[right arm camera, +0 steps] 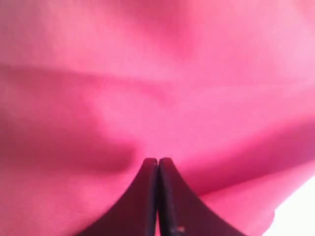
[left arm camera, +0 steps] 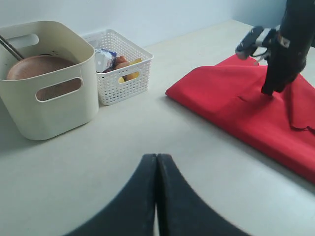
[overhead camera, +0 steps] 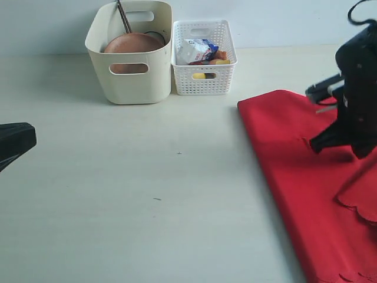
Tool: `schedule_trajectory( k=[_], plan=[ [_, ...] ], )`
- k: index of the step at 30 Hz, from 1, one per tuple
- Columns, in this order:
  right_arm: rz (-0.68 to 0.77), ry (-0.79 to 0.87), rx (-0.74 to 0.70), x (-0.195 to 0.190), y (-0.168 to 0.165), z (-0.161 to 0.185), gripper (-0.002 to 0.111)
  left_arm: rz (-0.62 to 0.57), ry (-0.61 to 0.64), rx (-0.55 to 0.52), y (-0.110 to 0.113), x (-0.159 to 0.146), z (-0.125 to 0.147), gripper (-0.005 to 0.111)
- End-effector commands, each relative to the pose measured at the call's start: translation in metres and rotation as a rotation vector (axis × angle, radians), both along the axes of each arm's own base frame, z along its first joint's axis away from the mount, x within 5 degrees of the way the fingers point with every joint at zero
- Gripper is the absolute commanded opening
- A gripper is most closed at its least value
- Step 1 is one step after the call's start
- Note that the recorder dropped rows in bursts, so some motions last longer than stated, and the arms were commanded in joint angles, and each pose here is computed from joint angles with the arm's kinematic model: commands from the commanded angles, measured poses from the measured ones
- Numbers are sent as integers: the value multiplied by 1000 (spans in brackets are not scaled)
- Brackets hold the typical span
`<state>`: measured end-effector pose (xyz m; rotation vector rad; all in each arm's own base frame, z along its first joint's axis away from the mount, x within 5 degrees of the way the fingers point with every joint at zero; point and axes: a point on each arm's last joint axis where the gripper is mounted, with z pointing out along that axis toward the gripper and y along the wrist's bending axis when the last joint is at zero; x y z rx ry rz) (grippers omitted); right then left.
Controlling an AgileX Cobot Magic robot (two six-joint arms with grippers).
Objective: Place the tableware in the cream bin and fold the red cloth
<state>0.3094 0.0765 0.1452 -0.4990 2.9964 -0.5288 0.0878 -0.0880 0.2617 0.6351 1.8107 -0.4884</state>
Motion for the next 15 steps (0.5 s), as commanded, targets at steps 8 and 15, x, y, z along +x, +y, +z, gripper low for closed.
schedule_trajectory(
  k=[8,15],
  plan=[
    [25,-78,178,9,15,10,0,4,12,-10,1,0,-1,1],
    [137,-4,176,22,22,-49,0,3,10,-9,1,0,-1,1]
  ],
)
